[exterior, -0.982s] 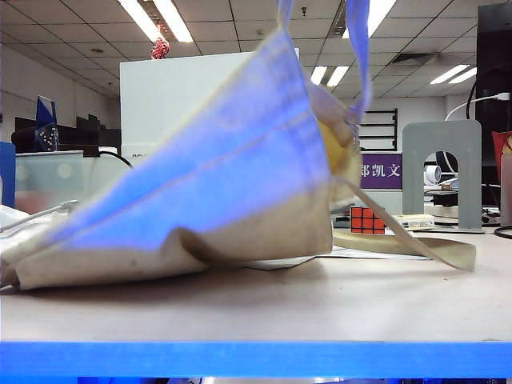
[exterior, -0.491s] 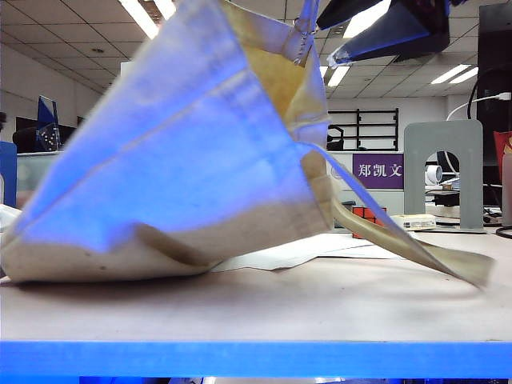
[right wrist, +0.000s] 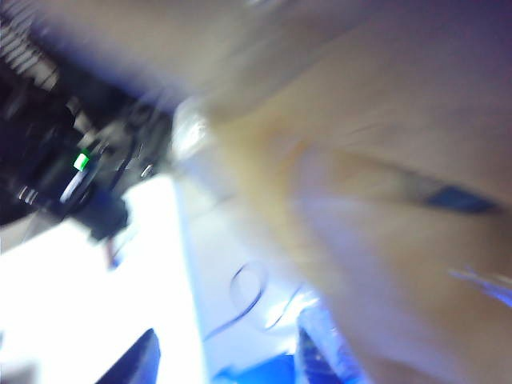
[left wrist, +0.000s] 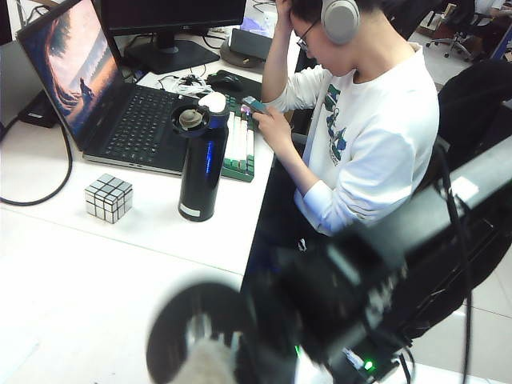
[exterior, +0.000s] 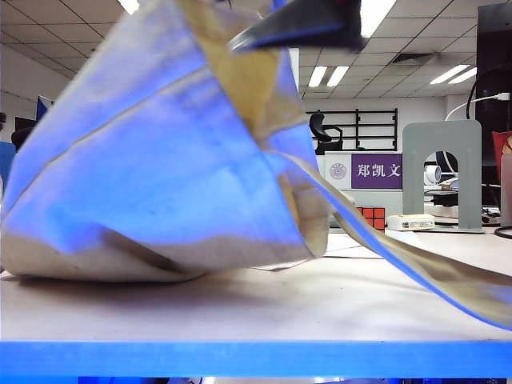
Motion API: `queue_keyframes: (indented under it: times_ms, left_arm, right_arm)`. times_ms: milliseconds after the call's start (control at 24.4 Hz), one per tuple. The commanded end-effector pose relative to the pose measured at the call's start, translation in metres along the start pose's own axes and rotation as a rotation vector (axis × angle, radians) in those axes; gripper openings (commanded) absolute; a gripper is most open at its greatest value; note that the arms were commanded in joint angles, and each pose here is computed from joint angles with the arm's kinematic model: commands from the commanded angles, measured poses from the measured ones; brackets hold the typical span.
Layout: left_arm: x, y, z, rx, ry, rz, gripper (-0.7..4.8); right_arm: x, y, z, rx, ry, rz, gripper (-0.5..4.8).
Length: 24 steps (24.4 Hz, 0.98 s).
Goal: Take the glasses case out of the canvas bag and put it on the table.
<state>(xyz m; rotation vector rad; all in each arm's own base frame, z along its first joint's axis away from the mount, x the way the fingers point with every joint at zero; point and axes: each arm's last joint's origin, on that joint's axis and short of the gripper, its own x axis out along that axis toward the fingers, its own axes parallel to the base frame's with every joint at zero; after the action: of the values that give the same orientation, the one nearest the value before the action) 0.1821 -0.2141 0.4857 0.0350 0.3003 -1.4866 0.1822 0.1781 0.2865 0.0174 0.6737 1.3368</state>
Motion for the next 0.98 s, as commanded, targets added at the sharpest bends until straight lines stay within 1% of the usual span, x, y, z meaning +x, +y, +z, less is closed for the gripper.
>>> queue_keyframes:
  times_ms: [41, 82, 164, 246, 327, 409, 450, 573, 655, 737, 859, 941, 982]
  left_arm:
    - [-0.003, 0.001, 0.003, 0.064, -0.015, 0.058, -0.06]
    - [-0.003, 0.002, 0.003, 0.061, -0.012, 0.076, -0.06]
    - [-0.003, 0.001, 0.002, 0.057, -0.012, 0.038, -0.06]
    - [-0.003, -0.002, 0.003, 0.06, -0.015, 0.005, -0.06]
    - [0.001, -0.008, 0.003, 0.062, -0.012, -0.026, -0.06]
    - [0.001, -0.012, 0.004, 0.069, -0.018, -0.049, -0.06]
    - [-0.002, -0.015, 0.005, 0.075, -0.026, -0.081, -0.06]
    - [-0.007, -0.022, 0.007, 0.055, -0.03, -0.091, -0.06]
    - [-0.018, -0.03, 0.01, 0.073, -0.05, -0.091, -0.06]
    - [-0.028, -0.038, 0.012, 0.086, -0.067, -0.089, -0.06]
    - [-0.034, -0.042, 0.007, 0.043, -0.023, -0.089, -0.06]
    - [-0.033, -0.042, 0.003, 0.019, 0.013, -0.09, -0.06]
    - [-0.031, -0.043, 0.002, 0.023, 0.026, -0.095, -0.06]
  right_arm:
    - [0.003, 0.014, -0.004, 0.042, 0.043, 0.071, 2.2]
    - [-0.002, 0.021, -0.004, 0.03, 0.038, 0.07, 2.2]
    - [-0.008, 0.029, 0.002, -0.008, -0.015, 0.082, 2.2]
    - [-0.009, 0.029, 0.006, -0.02, -0.053, 0.08, 2.2]
    - [-0.005, 0.023, 0.005, -0.013, -0.046, 0.044, 2.2]
    - [0.002, 0.015, 0.003, -0.001, -0.025, 0.036, 2.2]
    - [0.01, 0.008, 0.001, -0.01, 0.0, 0.027, 2.2]
    - [0.014, -0.006, -0.003, 0.025, 0.023, 0.02, 2.21]
    - [0.008, -0.012, -0.001, 0.032, 0.003, -0.002, 2.21]
    - [-0.008, -0.022, 0.003, 0.041, -0.05, -0.016, 2.2]
    - [-0.022, -0.032, 0.007, 0.077, -0.107, 0.025, 2.2]
    - [-0.023, -0.032, 0.01, 0.07, -0.134, 0.059, 2.2]
    - [-0.023, -0.03, 0.012, 0.069, -0.141, 0.085, 2.2]
